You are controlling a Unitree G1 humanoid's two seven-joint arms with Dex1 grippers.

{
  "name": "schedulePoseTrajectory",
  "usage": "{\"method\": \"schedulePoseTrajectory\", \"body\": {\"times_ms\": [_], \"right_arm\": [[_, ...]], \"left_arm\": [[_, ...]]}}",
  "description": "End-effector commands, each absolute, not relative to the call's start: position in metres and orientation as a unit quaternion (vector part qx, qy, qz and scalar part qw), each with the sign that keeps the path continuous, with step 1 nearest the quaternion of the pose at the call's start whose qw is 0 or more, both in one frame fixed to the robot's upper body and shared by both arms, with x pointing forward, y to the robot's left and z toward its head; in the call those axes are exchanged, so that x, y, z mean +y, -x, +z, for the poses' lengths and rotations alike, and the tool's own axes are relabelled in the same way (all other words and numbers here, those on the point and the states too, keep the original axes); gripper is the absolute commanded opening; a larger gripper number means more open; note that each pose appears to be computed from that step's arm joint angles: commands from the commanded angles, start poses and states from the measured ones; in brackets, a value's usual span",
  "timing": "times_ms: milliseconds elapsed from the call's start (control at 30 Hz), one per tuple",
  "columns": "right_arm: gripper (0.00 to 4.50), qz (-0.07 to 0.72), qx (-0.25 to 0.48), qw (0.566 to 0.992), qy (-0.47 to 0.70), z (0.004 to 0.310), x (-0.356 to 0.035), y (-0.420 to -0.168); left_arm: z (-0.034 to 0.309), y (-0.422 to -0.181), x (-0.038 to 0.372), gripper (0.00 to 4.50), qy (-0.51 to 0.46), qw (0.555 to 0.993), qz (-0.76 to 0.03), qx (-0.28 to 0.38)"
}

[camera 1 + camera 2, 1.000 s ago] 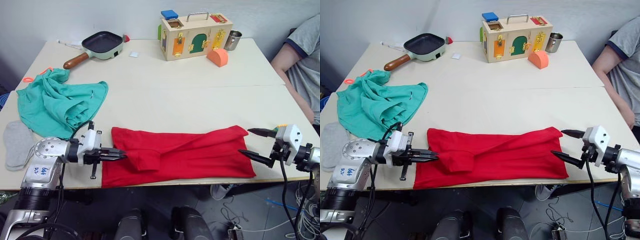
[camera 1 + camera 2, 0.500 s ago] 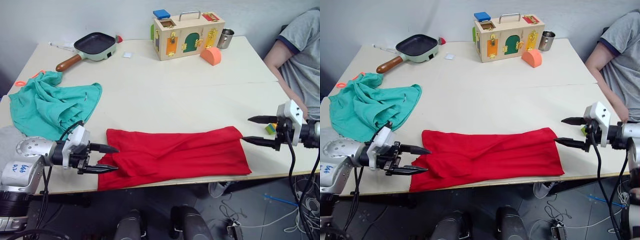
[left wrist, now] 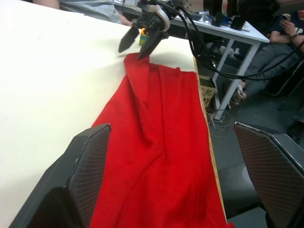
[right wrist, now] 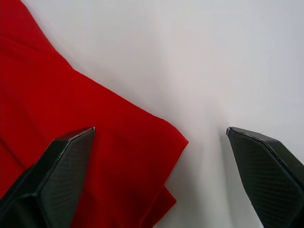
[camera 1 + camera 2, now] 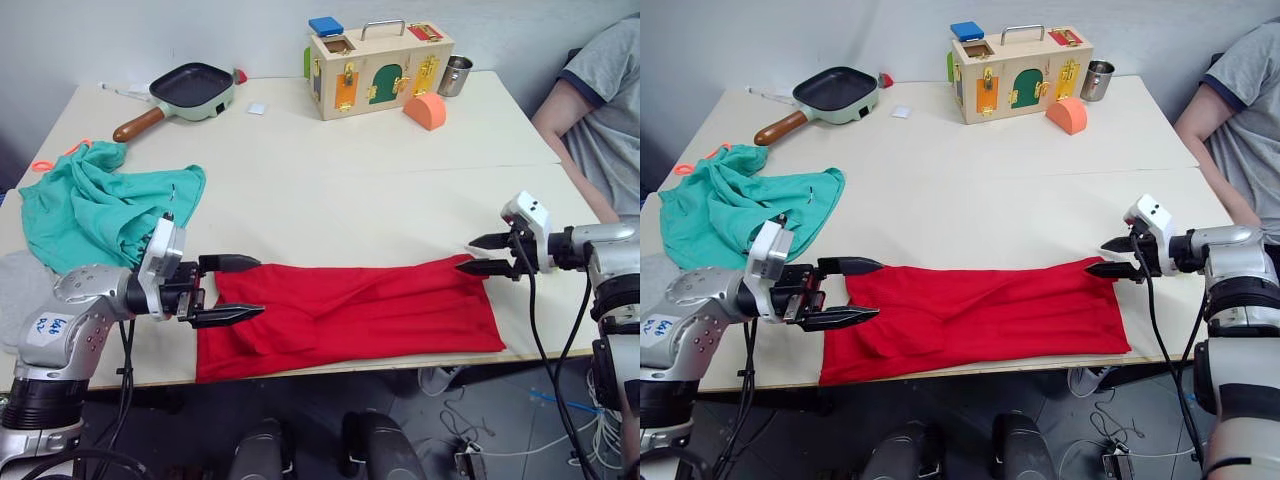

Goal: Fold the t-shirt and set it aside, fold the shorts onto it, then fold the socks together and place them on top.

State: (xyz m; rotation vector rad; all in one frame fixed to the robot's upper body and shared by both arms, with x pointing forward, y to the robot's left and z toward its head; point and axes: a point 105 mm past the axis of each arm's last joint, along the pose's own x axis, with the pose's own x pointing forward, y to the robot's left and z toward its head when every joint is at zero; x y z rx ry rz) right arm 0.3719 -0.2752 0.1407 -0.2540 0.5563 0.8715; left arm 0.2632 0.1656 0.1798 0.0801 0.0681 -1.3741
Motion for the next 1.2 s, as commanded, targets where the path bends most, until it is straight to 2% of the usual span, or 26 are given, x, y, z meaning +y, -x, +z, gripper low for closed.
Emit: {"method": "schedulePoseTrajectory", "body": {"times_ms": [33,333,567,733,1033,1200], "right_arm": [[3.26,0.42,0.256,0.862,0.125,0.15,-0.274,-0.374],[0.04,0.438,0.235,0.857,0.134,0.16,-0.274,-0.371],[0.04,0.478,0.185,0.847,0.142,0.179,-0.281,-0.35],[0.04,0.478,0.15,0.852,0.15,0.184,-0.287,-0.334],[0.04,0.496,0.121,0.835,0.206,0.162,-0.286,-0.302],[0.04,0.49,0.107,0.838,0.217,0.151,-0.287,-0.298]], "left_arm": [[0.184,-0.258,0.163,4.37,-0.053,0.771,-0.635,0.019],[0.178,-0.259,0.161,4.37,-0.063,0.77,-0.634,0.023],[0.168,-0.259,0.156,4.37,-0.067,0.765,-0.64,0.028],[0.163,-0.26,0.156,4.37,-0.065,0.765,-0.64,0.032],[0.157,-0.264,0.157,4.37,-0.06,0.763,-0.643,0.043],[0.155,-0.264,0.159,4.37,-0.06,0.762,-0.643,0.047]]}}
